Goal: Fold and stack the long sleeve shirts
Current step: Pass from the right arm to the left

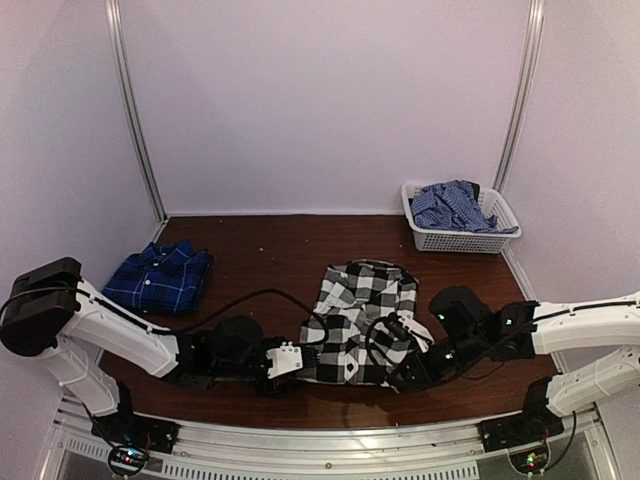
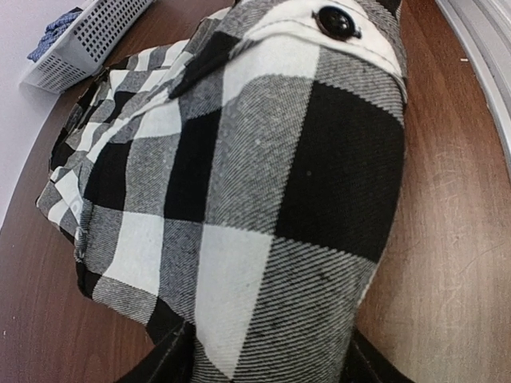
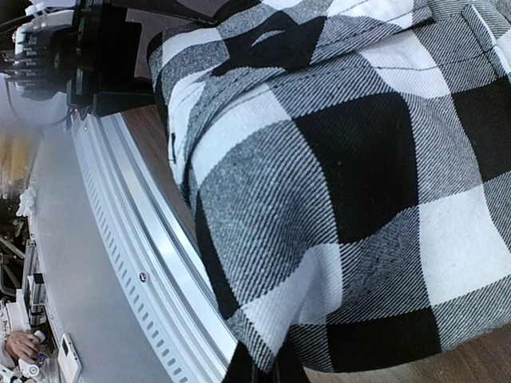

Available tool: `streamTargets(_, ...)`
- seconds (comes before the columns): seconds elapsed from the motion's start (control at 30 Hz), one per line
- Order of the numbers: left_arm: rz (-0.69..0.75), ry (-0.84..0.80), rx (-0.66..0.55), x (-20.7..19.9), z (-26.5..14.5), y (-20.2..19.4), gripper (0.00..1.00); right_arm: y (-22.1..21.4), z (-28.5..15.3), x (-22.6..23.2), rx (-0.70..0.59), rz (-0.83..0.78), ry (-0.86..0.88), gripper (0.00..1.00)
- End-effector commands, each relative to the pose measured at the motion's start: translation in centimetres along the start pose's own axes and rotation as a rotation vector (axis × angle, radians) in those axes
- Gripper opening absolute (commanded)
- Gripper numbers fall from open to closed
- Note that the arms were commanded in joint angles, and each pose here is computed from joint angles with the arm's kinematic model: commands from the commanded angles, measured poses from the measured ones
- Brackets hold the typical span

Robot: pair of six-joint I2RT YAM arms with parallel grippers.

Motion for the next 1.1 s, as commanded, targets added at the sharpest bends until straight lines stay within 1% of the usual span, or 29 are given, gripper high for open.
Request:
streamTargets(0.0,0.026,-0.005,-0.021,-0.2,0.8,0.9,0.58,-0.1,-0.4,0.0,-0.019,0.004,0.016,0.0)
streamTargets(0.13,0.024,-0.015,-0.009,-0.4,0.8,0.9,0.41,-0.4,-0.3,-0.1,-0.006,0.01,0.022,0.0)
streamTargets(0.2,0.015,-0.028,-0.01,-0.5,0.7,1.2,0.28,-0.7,-0.2,-0.1,0.002,0.015,0.028,0.0)
streamTargets(0.27,0.002,-0.046,0.014,-0.8,0.5,1.4,0.13,-0.9,-0.3,-0.1,0.005,0.025,0.029,0.0)
streamTargets(0.33,-0.019,-0.065,0.044,-1.3,0.3,1.7,0.0,-1.3,-0.6,0.0,0.012,0.04,0.031,0.0)
streamTargets(0.43,-0.069,-0.097,0.084,-2.3,-0.1,2.3,0.0,-2.0,-1.0,0.2,0.028,0.058,0.03,0.0)
streamTargets(0.53,-0.153,-0.169,0.087,-3.1,-1.0,2.8,0.0,-2.6,-1.5,0.2,0.036,0.062,0.009,0.07)
streamTargets(0.7,-0.265,-0.226,0.128,-3.3,-1.7,4.0,0.0,-2.5,-2.3,0.3,-0.001,0.063,-0.044,0.3)
streamTargets(0.83,-0.335,-0.258,0.18,-3.4,-1.4,5.1,0.0,-2.3,-2.7,0.4,-0.023,0.062,-0.078,0.44)
streamTargets(0.9,-0.374,-0.287,0.194,-2.9,-1.2,5.4,0.0,-1.9,-3.1,0.8,-0.043,0.053,-0.099,0.56)
streamTargets(0.97,-0.427,-0.31,0.197,-2.0,-1.1,5.7,0.0,-1.4,-3.8,1.4,-0.075,0.029,-0.121,0.64)
streamTargets(1.07,-0.488,-0.352,0.2,-0.7,-1.3,6.3,0.0,-0.5,-4.8,2.4,-0.117,-0.013,-0.165,0.72)
Point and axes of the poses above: each gripper's point midway between its finger pads, its own z axis out along the fingers, its own x axis along the line the jaws close on, y = z × x, the point moved 10 cm from there along -z, back along the fingers, and after that the axes turned 15 degrees about -z, right-handed, at the moved point
